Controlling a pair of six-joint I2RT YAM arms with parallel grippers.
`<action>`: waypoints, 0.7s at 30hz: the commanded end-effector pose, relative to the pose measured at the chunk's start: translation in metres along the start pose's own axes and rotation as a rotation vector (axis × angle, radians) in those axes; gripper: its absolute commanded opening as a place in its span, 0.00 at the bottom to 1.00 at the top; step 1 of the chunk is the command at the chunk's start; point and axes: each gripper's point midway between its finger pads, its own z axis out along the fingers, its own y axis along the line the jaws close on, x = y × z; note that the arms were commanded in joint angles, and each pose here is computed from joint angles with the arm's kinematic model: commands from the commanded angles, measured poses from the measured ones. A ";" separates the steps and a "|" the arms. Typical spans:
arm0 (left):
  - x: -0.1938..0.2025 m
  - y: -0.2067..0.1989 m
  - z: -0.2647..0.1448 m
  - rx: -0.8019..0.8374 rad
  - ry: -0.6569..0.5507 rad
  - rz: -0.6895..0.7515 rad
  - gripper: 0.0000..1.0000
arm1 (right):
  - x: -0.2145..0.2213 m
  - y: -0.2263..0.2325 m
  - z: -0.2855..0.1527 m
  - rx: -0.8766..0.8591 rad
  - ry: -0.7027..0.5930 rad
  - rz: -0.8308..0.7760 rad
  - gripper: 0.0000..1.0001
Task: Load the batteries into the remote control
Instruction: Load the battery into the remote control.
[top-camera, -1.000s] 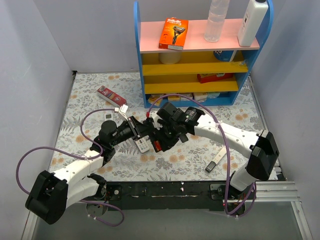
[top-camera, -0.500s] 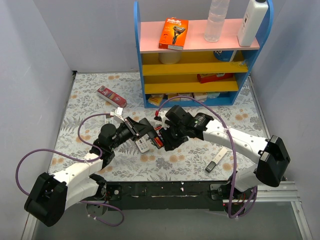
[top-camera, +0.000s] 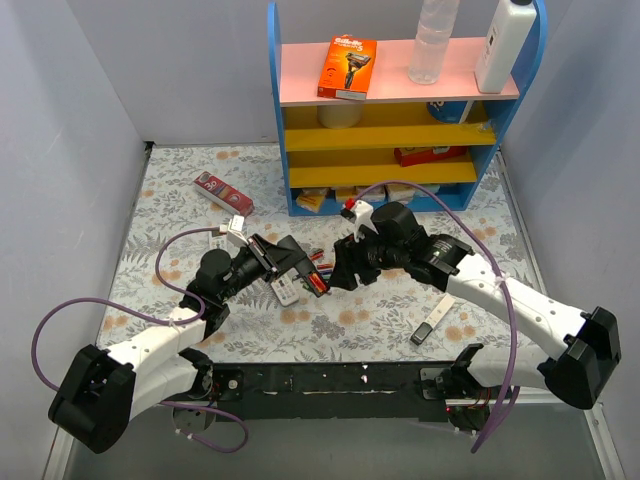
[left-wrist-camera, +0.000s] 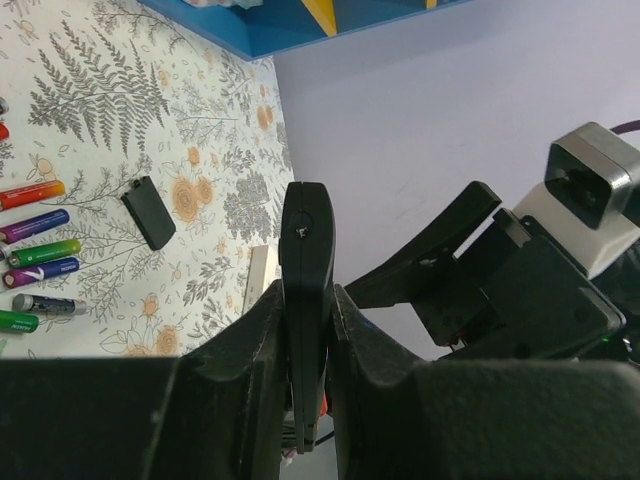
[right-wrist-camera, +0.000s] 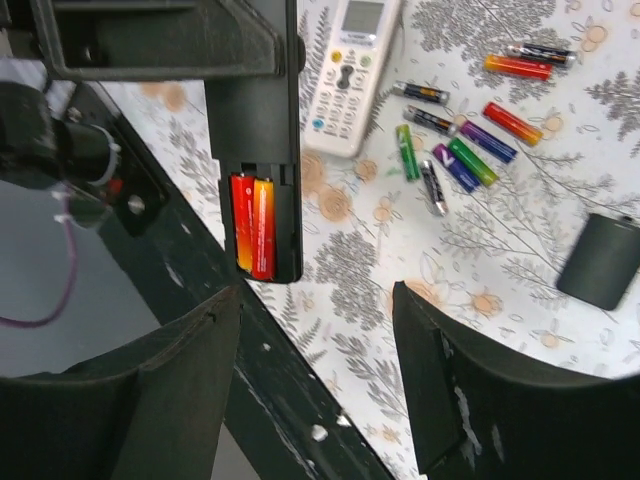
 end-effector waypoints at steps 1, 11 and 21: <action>0.001 -0.025 -0.004 0.104 0.010 0.041 0.00 | -0.017 0.020 0.000 -0.151 -0.102 0.079 0.70; 0.004 -0.049 -0.006 0.202 0.042 0.061 0.00 | -0.014 0.030 0.013 -0.270 -0.143 0.186 0.69; 0.003 -0.059 -0.007 0.242 0.048 0.041 0.00 | -0.006 0.033 0.020 -0.347 -0.152 0.234 0.46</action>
